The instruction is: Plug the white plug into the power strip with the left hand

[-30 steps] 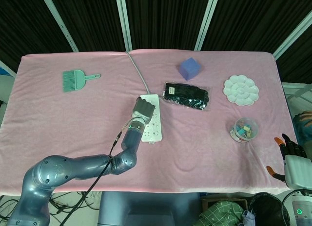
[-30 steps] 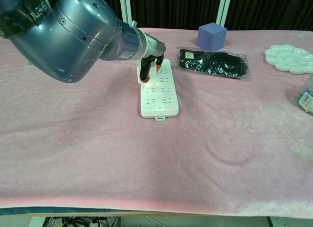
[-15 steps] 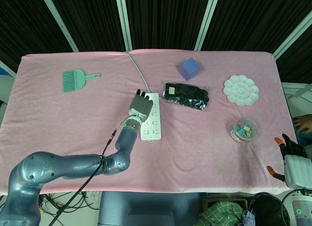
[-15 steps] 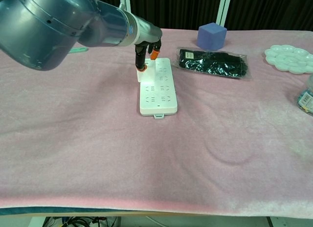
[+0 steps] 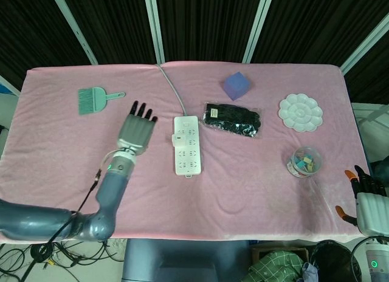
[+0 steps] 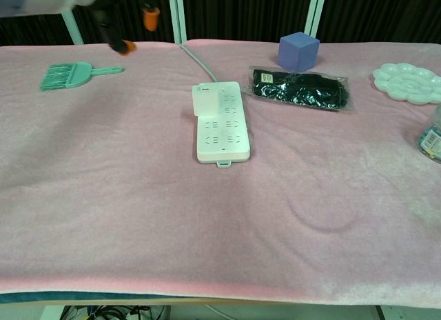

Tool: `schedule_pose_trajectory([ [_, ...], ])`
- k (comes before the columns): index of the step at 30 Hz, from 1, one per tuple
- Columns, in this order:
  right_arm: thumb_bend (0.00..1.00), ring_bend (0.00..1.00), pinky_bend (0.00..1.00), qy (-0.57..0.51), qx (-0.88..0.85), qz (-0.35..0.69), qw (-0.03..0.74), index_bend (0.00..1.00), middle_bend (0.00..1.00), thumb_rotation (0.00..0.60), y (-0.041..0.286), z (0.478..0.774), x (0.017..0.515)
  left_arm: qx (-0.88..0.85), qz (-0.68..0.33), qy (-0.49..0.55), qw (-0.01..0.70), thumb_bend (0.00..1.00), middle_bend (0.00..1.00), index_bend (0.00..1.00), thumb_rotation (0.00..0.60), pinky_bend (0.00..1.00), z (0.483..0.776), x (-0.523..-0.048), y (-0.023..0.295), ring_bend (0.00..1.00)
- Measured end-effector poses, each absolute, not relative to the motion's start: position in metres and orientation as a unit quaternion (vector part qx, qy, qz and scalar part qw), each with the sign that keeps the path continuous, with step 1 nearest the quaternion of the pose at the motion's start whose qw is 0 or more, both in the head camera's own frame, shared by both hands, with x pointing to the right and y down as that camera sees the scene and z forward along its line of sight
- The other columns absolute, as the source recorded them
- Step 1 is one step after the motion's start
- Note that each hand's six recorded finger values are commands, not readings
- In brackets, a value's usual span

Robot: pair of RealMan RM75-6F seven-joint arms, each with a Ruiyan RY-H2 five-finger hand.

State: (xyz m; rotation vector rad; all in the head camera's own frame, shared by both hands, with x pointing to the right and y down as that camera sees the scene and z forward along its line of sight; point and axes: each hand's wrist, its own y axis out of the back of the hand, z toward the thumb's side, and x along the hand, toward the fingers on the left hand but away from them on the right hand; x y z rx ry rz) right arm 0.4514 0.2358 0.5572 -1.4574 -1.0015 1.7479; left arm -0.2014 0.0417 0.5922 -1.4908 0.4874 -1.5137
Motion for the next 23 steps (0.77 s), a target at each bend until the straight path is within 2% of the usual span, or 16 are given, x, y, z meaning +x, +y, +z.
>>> schedule_pose_trajectory([
  [5,0.12,0.13,0.13,-0.380,-0.552,0.665,0.329,0.15,0.05,0.600,0.235,0.556,0.451,-0.594,-0.620,0.269,0.437,0.39,0.12,0.26,0.600,0.00,0.569,-0.282,0.072,0.00],
  [9,0.12,0.13,0.13,-0.377,-0.552,0.664,0.334,0.15,0.05,0.600,0.235,0.556,0.450,-0.607,-0.599,0.327,0.406,0.39,0.11,0.26,0.600,0.00,0.556,-0.345,0.115,0.00],
  [14,0.12,0.13,0.13,-0.376,-0.551,0.665,0.335,0.15,0.05,0.600,0.235,0.556,0.450,-0.631,-0.566,0.379,0.372,0.39,0.11,0.26,0.600,0.00,0.540,-0.394,0.162,0.00],
  [18,0.12,0.13,0.13,-0.376,-0.551,0.665,0.336,0.15,0.05,0.600,0.235,0.556,0.450,-0.622,-0.559,0.401,0.373,0.39,0.11,0.26,0.600,0.00,0.524,-0.435,0.201,0.00],
  [23,0.12,0.13,0.13,-0.375,-0.551,0.665,0.336,0.15,0.05,0.600,0.235,0.556,0.450,-0.598,-0.586,0.410,0.362,0.39,0.12,0.26,0.600,0.00,0.522,-0.463,0.227,0.00],
])
